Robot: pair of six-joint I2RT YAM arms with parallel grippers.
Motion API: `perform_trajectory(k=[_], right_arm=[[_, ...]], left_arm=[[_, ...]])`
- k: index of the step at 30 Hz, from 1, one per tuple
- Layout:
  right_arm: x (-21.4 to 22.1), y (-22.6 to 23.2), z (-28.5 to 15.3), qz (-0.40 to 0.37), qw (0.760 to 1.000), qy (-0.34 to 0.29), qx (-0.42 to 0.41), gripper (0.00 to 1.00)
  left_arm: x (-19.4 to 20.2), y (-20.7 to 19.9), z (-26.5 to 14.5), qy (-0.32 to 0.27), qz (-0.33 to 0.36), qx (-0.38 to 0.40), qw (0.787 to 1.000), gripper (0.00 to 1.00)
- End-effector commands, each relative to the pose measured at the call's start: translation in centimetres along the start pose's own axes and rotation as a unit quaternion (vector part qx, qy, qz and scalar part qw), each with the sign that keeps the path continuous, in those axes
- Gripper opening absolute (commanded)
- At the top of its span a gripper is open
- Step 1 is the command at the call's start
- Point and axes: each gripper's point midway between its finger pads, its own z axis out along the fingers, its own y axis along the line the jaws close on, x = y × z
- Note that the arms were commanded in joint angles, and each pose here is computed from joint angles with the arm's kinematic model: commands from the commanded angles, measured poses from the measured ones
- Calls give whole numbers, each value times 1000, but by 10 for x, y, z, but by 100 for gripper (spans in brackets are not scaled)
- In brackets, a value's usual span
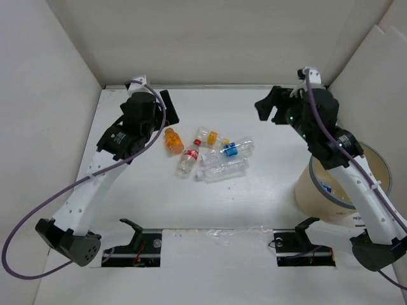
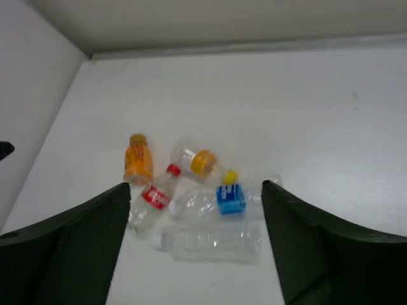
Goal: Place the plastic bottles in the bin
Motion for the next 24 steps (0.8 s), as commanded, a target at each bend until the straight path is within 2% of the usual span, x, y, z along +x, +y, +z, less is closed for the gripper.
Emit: perform_trajectory(k=[1, 3, 4, 6, 7, 8, 9, 10, 11, 12, 19, 24], right_arm=[[-58, 19, -12, 18, 997, -49, -52, 80], [-58, 19, -10, 11, 998, -46, -50, 27], [-58, 19, -10, 11, 998, -46, -50, 0], [-59, 16, -10, 11, 998, -47, -46, 1], [-59, 17, -10, 11, 998, -45, -51, 46], [-60, 14, -10, 12, 998, -47, -47, 95], [-60, 14, -10, 12, 998, -47, -47, 100], [-57, 12, -10, 12, 998, -42, -40, 100], [-58, 10, -9, 12, 998, -44, -36, 100], [-55, 9, -9, 12, 999, -39, -34, 100], [-54, 5, -9, 7, 999, -38, -24, 100], [-52, 6, -6, 7, 999, -32, -26, 100]], left_arm=[[-36, 23, -5, -58, -73, -92, 991, 100], [-34, 24, 1, -52, -68, -102, 991, 100], [-34, 24, 1, -52, -68, -102, 991, 76], [-37, 21, 3, -56, -70, -100, 991, 31], [-37, 21, 3, -56, -70, -100, 991, 13], [-41, 20, 1, -60, -79, -97, 990, 0], [-41, 20, 1, -60, -79, -97, 990, 0], [-38, 18, 4, -54, -77, -96, 991, 8], [-38, 18, 4, -54, -77, -96, 991, 37], [-34, 20, 6, -50, -75, -98, 991, 99], [-5, 18, 28, -23, -95, -98, 990, 100], [29, 27, 74, 21, -98, -128, 987, 100]])
